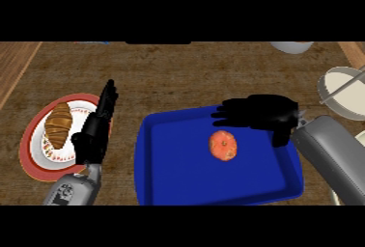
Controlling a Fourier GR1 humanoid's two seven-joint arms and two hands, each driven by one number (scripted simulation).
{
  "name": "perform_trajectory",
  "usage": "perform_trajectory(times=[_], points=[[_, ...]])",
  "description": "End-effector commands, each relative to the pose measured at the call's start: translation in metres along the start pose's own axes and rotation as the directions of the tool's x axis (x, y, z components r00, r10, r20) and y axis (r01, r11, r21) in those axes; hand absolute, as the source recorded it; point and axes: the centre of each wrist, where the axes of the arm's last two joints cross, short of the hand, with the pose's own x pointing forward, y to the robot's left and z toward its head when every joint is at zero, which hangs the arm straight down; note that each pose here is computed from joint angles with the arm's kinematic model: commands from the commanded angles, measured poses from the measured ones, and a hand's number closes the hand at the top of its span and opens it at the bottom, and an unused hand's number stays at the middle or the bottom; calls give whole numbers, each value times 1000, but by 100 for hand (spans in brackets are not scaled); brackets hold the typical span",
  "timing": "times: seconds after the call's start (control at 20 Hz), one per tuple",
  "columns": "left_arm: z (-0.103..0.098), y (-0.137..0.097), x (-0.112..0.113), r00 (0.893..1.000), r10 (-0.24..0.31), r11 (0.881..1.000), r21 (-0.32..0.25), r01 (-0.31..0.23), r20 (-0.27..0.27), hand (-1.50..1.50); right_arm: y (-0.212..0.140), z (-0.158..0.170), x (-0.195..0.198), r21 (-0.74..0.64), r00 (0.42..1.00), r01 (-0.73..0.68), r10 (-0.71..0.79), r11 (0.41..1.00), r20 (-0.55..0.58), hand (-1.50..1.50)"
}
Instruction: Pick the squash from the tray and place it in the tiered basket
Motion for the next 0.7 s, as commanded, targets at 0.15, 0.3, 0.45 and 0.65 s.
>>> perform_trajectory(times=[0.15,0.3,0.45,0.65], points=[[8,11,-2,1000,5,1000,8,-5,0,0,9,-21,10,78,997,53,-58,996,54,-150],[3,16,13,1000,-4,1000,15,4,-3,0,15,-22,9,85,997,62,-66,994,40,-150],[2,-2,-12,1000,-4,1000,-8,4,2,0,20,-22,11,68,998,46,-49,997,36,-150],[-18,3,13,1000,-2,1000,8,2,8,0,22,-40,10,89,997,47,-52,995,50,-150]])
